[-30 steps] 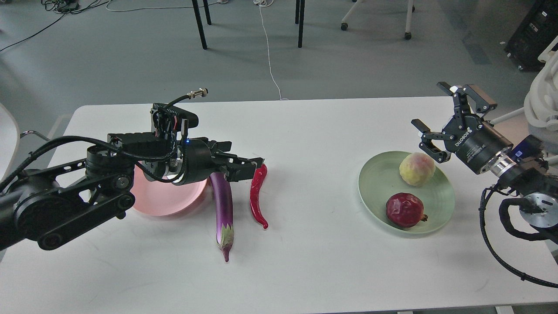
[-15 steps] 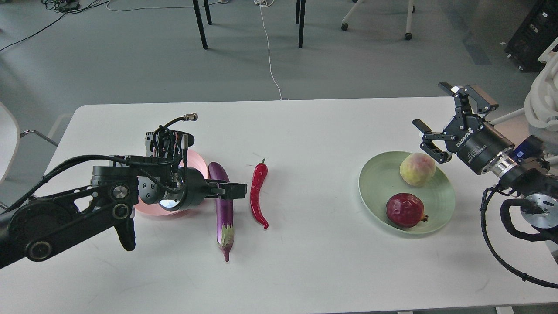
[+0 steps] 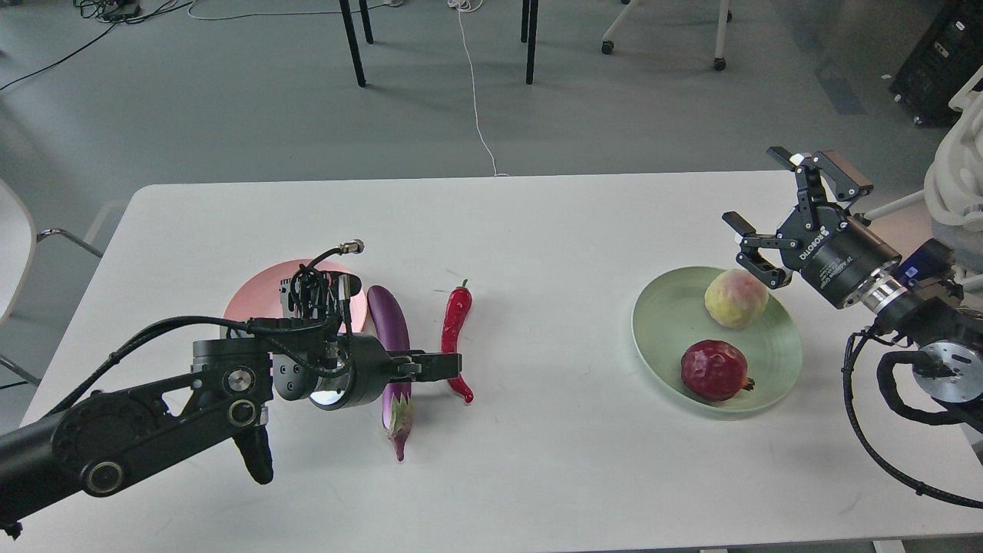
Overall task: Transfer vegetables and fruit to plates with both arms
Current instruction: 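Lower the left gripper onto the purple eggplant and grasp it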
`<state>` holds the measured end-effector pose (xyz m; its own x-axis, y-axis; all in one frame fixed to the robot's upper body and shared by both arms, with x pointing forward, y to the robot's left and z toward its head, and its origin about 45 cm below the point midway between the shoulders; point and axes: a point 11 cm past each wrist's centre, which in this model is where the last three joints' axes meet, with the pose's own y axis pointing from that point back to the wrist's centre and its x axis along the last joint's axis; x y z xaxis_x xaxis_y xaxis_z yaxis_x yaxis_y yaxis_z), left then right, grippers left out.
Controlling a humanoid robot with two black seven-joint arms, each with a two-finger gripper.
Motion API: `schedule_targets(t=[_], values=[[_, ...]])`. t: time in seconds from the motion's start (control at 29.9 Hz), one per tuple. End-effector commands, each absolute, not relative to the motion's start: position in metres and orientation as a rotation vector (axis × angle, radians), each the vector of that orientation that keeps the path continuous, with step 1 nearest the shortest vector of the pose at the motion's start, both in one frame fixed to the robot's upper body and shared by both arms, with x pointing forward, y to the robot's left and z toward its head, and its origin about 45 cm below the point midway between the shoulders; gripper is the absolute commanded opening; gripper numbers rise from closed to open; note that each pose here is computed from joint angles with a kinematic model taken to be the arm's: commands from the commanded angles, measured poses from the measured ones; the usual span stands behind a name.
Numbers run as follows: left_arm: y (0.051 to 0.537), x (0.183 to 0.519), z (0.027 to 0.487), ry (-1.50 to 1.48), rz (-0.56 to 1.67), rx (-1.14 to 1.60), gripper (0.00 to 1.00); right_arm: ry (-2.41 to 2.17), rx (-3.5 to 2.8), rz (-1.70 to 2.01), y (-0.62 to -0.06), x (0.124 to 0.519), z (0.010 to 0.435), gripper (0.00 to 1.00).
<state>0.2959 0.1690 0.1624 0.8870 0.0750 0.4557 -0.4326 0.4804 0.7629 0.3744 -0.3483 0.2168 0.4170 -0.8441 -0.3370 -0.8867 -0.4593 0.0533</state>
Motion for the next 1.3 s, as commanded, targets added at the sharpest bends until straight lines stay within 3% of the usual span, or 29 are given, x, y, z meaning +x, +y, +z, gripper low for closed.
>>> schedule_targets(t=[0.0,1.27], values=[[0.173,0.298,0.160,-0.393,0.323,1.047,0.99,1.552,-2.532,0.482,-0.348,0.374,0.217,0.96],[0.201,0.307,0.146,-0.418,0.310,1.166,0.96,1.562,-2.533,0.502,-0.350,0.369,0.211,0.96]])
